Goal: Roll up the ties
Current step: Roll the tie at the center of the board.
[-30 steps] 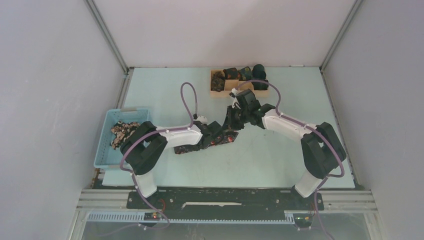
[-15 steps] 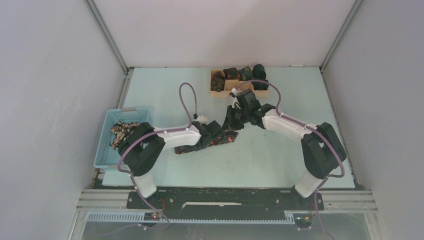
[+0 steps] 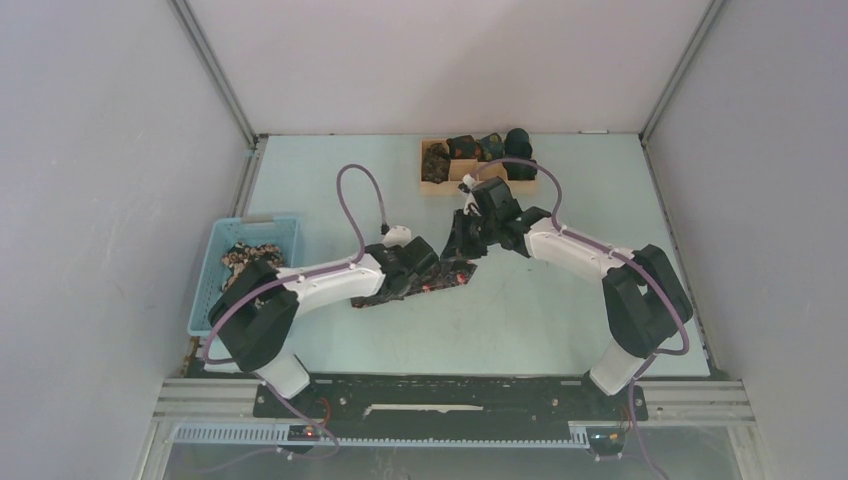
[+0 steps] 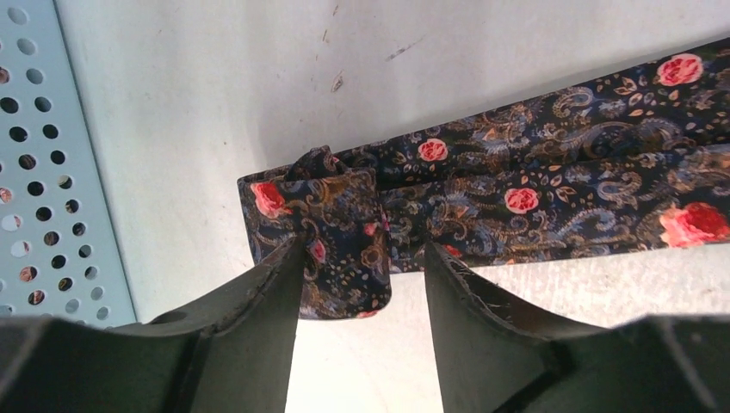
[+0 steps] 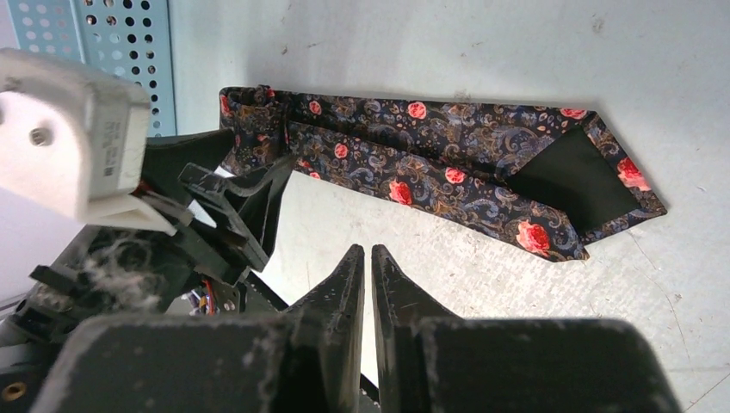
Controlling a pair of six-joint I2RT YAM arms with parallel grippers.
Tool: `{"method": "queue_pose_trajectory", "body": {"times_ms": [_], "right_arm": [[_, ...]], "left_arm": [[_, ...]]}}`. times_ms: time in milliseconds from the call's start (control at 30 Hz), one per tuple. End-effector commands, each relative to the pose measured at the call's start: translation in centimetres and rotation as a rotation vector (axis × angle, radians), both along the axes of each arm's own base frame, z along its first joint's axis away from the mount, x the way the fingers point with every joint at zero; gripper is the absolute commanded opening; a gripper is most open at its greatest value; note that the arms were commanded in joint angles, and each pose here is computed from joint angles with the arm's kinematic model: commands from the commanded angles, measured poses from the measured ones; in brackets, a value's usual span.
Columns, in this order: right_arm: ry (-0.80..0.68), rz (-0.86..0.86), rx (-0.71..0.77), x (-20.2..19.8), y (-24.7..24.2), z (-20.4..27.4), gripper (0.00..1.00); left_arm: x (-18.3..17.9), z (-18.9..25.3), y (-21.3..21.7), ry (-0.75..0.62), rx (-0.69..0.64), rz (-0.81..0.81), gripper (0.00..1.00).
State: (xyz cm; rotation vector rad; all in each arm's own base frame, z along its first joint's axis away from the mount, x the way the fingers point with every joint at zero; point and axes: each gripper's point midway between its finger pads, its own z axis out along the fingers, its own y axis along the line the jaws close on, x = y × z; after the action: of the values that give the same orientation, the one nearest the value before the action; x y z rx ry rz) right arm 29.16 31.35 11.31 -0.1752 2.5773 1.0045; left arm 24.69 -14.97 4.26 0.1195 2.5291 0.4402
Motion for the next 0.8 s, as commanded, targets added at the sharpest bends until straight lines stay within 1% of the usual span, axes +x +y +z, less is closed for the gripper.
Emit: {"method": "queue_pose_trajectory", "body": {"times_ms": [0,233,367,567,767], "right_arm": [[-0.061,0.006,0.051,1.2,1.3,2.9,0.11],[-0.067,0.055,0.052,0.9,3.8,3.3,0.11],[-0.065,0.087,0.052,0.7,5.6,3.1,0.12],[-0.068,0.150,0.045,-0.1,9.0,3.0,0.15],[-0.055,0.234,0.044,-1.7,13.4,2.1,0.20]], "left_arm": [[0.3,2.3,-0.5,-0.074,-0.086,0.015,0.60],[0.0,6.5,0.5,-0.190,-0.181,0.010,0.71],[-0.5,8.4,2.2,-0.266,-0.248,0.048,0.73],[-0.9,7.3,4.0,-0.290,-0.427,0.097,0.73],[-1.6,6.4,5.5,-0.308,-0.570,0.162,0.74]]}}
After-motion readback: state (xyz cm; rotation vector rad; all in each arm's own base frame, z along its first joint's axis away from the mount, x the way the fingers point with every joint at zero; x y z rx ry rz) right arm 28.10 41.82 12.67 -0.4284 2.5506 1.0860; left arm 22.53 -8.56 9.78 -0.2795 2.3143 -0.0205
